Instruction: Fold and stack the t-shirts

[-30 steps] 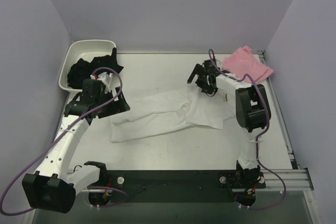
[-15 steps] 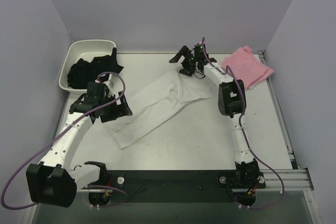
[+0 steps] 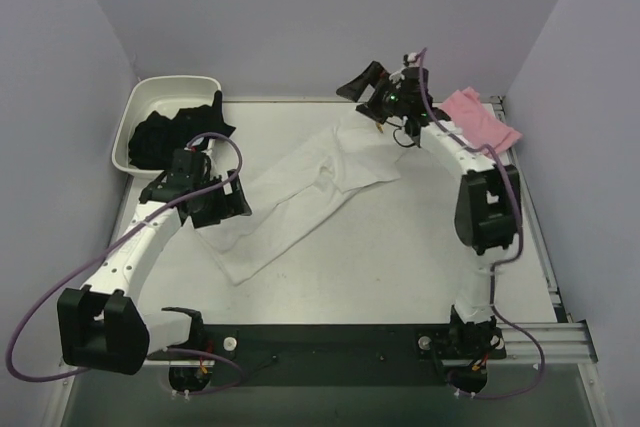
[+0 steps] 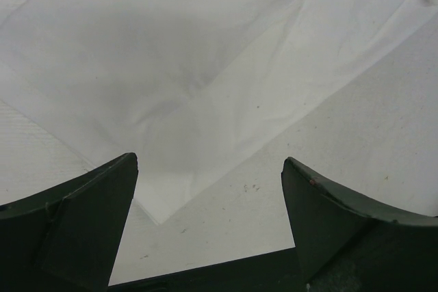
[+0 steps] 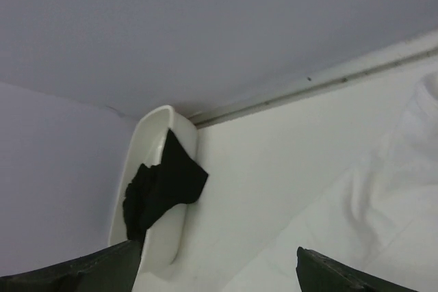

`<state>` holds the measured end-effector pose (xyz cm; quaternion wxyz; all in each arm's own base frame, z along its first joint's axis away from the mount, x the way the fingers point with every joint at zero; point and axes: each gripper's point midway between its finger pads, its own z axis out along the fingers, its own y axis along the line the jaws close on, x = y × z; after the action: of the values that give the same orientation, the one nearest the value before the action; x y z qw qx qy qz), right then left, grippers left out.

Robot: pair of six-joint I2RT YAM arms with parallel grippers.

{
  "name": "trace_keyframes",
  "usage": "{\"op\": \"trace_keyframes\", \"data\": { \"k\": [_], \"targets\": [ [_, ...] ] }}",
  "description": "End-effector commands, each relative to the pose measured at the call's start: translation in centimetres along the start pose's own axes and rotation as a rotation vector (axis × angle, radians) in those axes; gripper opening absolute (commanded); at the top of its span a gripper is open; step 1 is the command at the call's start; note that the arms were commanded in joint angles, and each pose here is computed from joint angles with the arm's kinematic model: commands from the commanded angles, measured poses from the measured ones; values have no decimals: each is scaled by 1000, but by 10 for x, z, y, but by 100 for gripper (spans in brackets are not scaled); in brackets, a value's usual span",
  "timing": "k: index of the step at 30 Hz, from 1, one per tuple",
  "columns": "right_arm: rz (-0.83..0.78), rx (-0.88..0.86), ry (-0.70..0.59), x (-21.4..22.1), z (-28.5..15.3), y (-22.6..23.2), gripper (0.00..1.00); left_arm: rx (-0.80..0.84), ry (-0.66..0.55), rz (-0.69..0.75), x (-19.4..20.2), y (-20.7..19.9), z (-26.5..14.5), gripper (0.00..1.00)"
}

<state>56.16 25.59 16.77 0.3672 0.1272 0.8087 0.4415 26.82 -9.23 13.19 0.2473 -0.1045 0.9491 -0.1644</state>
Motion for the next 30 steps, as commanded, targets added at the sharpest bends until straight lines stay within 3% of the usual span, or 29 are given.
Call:
{"op": "trace_keyframes", "data": {
  "k": [1,3,4,6,12,22,30],
  "targets": [
    [-295,-222,-249,-55,-127,141,100,-60,-13,-5,-10,8,15,96],
    [-299,-187,-226,-33,-145,127,100,-96,20,-18,-4,14,25,96],
    [-323,-215,-257,-32,-172,145,100,-119,36,-23,-2,17,33,96],
    [-314,-191,-225,-7,-185,130,100,-134,54,-28,3,17,41,96],
    [-399,-237,-244,44,-256,149,100,-172,66,-31,6,12,61,96],
    [-465,-217,-202,95,-296,137,100,-271,153,-45,46,16,103,96],
    [-501,-154,-200,96,-308,127,100,-217,185,39,98,-30,111,96]
  ]
}}
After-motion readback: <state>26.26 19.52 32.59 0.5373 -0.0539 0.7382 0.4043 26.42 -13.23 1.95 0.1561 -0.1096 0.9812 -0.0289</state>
